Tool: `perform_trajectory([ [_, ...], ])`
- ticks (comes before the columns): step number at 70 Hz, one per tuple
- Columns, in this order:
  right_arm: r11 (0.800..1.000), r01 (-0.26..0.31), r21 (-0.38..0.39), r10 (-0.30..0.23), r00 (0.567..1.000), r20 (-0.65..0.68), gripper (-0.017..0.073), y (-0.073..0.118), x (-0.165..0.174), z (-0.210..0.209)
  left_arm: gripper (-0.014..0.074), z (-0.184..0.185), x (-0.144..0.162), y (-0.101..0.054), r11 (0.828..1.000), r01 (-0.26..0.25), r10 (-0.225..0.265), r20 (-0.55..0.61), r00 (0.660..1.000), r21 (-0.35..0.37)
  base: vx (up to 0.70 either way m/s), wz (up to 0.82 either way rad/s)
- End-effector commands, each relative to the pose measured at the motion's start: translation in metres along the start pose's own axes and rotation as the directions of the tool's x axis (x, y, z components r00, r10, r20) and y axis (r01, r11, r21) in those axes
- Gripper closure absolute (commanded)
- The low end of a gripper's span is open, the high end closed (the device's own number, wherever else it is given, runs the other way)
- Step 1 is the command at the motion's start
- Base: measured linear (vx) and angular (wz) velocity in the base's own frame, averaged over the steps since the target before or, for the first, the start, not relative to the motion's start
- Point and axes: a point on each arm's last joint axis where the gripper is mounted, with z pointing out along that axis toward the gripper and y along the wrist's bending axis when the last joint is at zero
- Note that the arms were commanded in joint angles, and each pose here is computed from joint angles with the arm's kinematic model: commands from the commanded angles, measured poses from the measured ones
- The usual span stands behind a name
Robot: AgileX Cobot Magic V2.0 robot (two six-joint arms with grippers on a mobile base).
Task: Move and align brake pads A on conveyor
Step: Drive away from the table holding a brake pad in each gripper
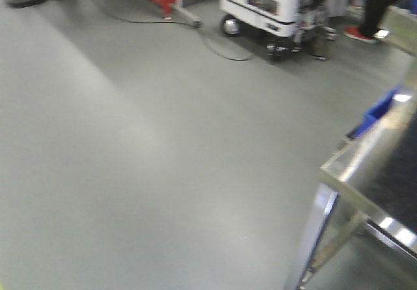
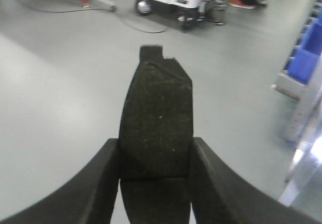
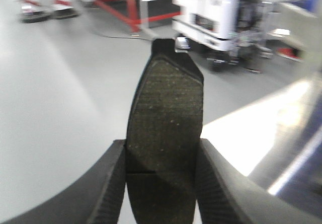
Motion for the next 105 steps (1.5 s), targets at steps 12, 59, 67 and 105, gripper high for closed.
perform_trajectory([
  [12,1.000,0.004,0.014,-0.006,0.993,0.120,0.0569,-0.0014,-0.0186,-0.0036,0.0599,-0.0040,-0.0179,-0.0013,1.000,0.010,-0.011,0.122,0.992,0.010,-0.20,0.85],
  [59,1.000,0.004,0.014,-0.006,0.993,0.120,0.0569,-0.0014,-0.0186,-0.0036,0.0599,-0.0040,-0.0179,-0.0011,1.000,0.011,-0.012,0.122,0.992,0.008,-0.08,0.78],
  [67,1.000,0.004,0.014,-0.006,0.993,0.120,0.0569,-0.0014,-0.0186,-0.0036,0.0599,-0.0040,-0.0179,-0.0011,1.000,0.011,-0.012,0.122,0.992,0.008,0.05,0.36],
  [105,1.000,0.004,0.014,-0.006,0.993,0.120,0.0569,-0.0014,-0.0186,-0.0036,0.0599,-0.0040,-0.0179,-0.0011,1.000,0.011,-0.012,0.122,0.992,0.008,0.20,0.09],
])
